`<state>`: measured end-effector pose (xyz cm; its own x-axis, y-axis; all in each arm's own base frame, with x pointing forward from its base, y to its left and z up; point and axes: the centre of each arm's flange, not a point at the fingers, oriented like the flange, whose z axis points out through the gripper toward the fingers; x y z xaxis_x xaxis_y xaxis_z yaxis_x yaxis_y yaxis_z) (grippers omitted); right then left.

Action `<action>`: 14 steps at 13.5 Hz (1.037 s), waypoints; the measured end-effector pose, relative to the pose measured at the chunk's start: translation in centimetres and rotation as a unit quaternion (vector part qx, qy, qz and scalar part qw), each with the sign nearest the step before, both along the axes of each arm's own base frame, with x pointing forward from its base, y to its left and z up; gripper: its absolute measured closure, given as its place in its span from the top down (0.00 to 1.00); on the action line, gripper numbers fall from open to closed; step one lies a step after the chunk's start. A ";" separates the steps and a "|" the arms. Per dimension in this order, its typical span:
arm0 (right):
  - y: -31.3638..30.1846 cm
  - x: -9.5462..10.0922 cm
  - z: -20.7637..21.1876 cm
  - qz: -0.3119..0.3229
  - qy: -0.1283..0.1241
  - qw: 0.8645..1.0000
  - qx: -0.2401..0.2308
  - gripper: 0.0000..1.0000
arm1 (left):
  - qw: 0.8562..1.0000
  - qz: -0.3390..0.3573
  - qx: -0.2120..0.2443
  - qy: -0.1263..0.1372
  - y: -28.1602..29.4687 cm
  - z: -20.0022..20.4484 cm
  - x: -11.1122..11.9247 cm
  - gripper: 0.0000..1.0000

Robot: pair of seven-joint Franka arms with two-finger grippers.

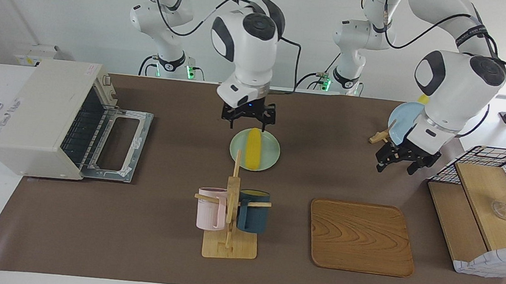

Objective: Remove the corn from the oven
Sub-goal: 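Grasp the yellow corn with the left gripper while the right gripper withdraws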

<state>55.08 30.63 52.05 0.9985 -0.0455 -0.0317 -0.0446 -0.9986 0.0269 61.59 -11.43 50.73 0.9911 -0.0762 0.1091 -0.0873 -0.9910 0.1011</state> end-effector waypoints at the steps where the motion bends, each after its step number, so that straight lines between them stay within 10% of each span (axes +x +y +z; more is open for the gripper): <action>1: -2.7 0.3 1.1 -0.006 0.009 1.000 -0.004 1.00 | 1.000 -0.010 -0.008 0.004 -2.6 -0.1 -0.5 1.00; 14: -26.0 -1.9 9.2 -0.038 0.097 0.994 0.017 1.00 | 0.994 -0.106 -0.014 0.026 -25.4 -7.6 -10.3 1.00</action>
